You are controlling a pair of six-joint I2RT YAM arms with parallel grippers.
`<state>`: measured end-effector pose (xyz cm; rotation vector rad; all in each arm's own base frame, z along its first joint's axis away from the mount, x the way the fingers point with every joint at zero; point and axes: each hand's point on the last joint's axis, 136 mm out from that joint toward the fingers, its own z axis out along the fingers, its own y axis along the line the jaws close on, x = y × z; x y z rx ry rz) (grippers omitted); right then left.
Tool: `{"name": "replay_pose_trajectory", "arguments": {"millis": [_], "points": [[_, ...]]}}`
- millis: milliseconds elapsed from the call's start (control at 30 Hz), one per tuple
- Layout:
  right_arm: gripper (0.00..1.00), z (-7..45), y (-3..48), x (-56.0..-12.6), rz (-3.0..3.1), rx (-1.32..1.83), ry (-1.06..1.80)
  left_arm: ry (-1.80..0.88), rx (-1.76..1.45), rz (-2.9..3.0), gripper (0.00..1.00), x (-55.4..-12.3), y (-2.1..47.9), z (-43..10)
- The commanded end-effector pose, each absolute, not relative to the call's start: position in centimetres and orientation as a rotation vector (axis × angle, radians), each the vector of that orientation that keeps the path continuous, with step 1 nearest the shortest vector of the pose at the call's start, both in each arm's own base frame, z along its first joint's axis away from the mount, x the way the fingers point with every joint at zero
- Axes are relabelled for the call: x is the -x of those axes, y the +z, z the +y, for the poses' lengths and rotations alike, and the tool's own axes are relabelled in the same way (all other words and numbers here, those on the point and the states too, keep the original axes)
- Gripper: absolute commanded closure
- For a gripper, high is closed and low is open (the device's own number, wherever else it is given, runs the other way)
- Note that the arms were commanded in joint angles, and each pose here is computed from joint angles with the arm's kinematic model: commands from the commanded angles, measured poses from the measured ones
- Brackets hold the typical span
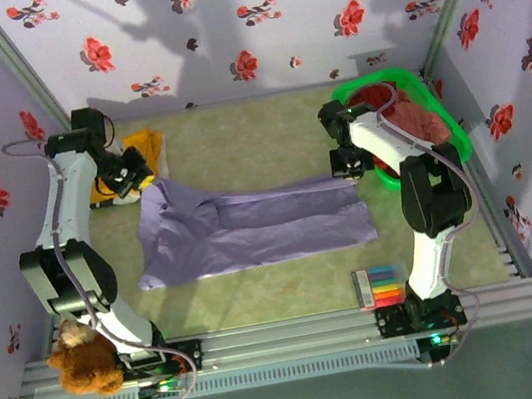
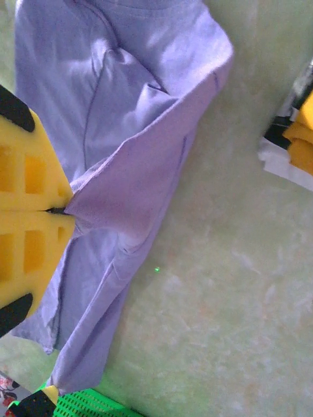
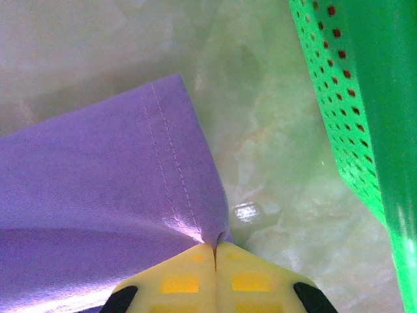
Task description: Fold and stack the t-shirts
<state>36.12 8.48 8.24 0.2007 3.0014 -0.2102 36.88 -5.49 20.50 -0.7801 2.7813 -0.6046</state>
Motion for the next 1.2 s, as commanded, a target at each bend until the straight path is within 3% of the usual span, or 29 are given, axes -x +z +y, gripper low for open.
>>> {"name": "replay_pose_trajectory", "arguments": {"millis": [0,233,600,833,1000,1167], "points": [[1.00,7.3,8.1,-33.7,3.087,-0.158,-0.287,-0.633,0.774,2.839,1.00,-34.4,20.8,-5.7],[1.00,5.9,7.0,-31.9,3.131,-0.135,-0.419,-0.670,0.842,2.842,1.00,-32.5,19.8,-5.3],[1.00,6.0,3.2,-30.7,3.167,-0.076,-0.556,-0.557,0.916,3.002,1.00,-27.8,12.2,-4.6],[0.86,5.6,3.0,-30.9,3.105,-0.053,-0.635,-0.522,0.978,3.074,1.00,-24.9,8.0,-4.4],[0.60,7.6,6.3,-31.3,3.010,-0.020,-0.513,-0.527,0.977,3.085,1.00,-24.7,6.9,-4.5],[0.53,11.1,10.6,-30.9,2.946,0.009,-0.370,-0.552,0.943,3.060,1.00,-26.3,8.5,-4.4]]}}
